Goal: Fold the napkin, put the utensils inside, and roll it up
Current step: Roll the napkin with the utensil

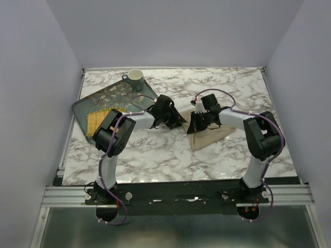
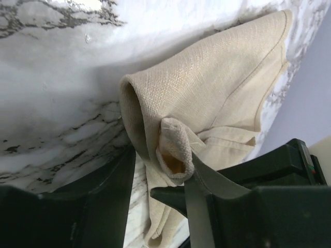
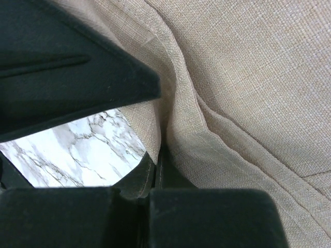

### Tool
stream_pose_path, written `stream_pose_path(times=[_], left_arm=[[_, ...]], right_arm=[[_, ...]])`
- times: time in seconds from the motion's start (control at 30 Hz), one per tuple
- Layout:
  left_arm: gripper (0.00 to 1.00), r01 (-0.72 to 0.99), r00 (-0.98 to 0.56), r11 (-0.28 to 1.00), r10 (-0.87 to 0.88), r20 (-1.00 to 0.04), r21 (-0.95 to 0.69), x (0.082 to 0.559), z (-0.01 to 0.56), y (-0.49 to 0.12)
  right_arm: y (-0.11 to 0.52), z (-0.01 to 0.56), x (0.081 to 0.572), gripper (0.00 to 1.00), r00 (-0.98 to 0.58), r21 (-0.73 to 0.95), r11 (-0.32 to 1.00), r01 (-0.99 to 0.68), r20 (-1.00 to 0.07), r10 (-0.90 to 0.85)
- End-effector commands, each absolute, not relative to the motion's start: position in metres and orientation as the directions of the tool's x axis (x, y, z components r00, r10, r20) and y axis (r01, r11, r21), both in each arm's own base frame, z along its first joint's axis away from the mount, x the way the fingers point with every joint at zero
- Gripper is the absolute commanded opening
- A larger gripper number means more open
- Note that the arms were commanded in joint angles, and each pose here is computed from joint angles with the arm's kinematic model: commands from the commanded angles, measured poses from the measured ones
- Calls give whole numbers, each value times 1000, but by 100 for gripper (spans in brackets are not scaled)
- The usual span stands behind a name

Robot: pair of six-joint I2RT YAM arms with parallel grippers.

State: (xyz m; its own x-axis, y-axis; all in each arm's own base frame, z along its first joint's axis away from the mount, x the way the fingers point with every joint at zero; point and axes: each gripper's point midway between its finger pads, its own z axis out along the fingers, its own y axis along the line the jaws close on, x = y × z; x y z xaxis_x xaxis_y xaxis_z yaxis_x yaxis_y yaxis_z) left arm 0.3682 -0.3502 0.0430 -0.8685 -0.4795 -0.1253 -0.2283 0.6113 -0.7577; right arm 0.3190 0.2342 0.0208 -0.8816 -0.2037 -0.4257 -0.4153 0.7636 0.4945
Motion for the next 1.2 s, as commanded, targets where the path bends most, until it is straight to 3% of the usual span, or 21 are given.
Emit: stream_pose_path(times=[0.0,0.03,0.13,0.17,0.3,0.47,0.6,0.73,1.17], left_arm=[[45,-213,-865,706,-457,-205,-676,374,24,-340],[43,-200,-869,716,-445,-216,-669,374,23,-339],[24,-171,-871,726,-427,-242,-666,379,27,-342],[8,-185,-877,737,-422,-230,-650,375,23,-340],[0,-168,-884,751,-401,-239,-638,373,26,-342],[0,-170,-893,752,-391,-223,-637,371,31,-345],[0,-201,-899,754,-395,-188,-625,365,32,-345],[0,-240,-905,745,-404,-135,-622,359,31,-348],[0,-273,-915,751,-396,-78,-602,348,32,-348]], right_arm=[[218,1,308,1,-898,449,802,-393,-374,-230],[217,2,309,1,-898,446,804,-393,-376,-230],[215,5,309,1,-894,429,812,-395,-382,-233],[213,5,309,2,-895,418,818,-394,-379,-237],[210,10,309,8,-889,374,836,-401,-377,-258],[208,24,311,20,-874,268,869,-416,-382,-300],[207,44,312,37,-853,160,893,-420,-404,-329],[208,59,311,48,-836,24,915,-402,-419,-356],[233,61,295,55,-722,-220,914,-341,-561,-405]])
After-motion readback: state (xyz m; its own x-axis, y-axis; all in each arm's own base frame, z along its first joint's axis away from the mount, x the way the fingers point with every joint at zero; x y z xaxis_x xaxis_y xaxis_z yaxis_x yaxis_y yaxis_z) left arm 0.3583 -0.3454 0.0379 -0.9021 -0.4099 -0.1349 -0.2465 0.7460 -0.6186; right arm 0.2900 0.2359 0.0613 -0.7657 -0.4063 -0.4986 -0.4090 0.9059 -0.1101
